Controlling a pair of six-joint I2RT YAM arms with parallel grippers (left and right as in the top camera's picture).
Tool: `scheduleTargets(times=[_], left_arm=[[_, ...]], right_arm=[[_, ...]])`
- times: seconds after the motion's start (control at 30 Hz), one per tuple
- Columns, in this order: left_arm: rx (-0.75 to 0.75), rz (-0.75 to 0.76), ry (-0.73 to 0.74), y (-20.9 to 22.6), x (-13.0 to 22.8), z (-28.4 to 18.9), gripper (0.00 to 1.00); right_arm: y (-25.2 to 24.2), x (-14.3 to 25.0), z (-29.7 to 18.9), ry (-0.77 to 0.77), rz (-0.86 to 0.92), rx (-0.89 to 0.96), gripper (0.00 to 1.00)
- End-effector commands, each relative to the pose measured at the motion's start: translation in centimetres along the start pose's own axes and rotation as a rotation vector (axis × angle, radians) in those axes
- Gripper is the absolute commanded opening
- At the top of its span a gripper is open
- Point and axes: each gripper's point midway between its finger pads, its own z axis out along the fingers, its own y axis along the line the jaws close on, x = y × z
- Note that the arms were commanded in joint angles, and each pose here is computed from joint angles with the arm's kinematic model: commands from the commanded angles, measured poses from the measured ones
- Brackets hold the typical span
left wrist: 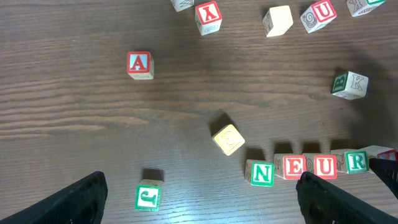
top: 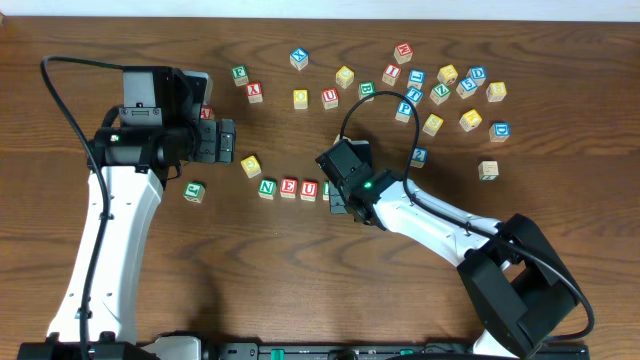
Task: Spell out NEURIPS
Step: 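Lower the I block onto the table beside the green R block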
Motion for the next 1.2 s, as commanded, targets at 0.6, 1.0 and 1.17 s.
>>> scheduleTargets(times=[0.6,1.0,1.17], left_arm=[[-0.003,0.003,-0.022,0.11,-0.76,-0.53,0.96],[-0.003,0.003,-0.023,0.11,-0.77,-0.54,0.96],[-0.003,0.003,-0.022,0.11,-0.76,-0.53,0.96]], right_arm=[[-0.26,0.32,0.35,-0.001,-0.013,0.022,0.34],[-0.47,0.19,0.34,-0.009,-0.013,0.034,0.44],[-0.47,0.19,0.34,-0.009,-0.013,0.034,0.43]])
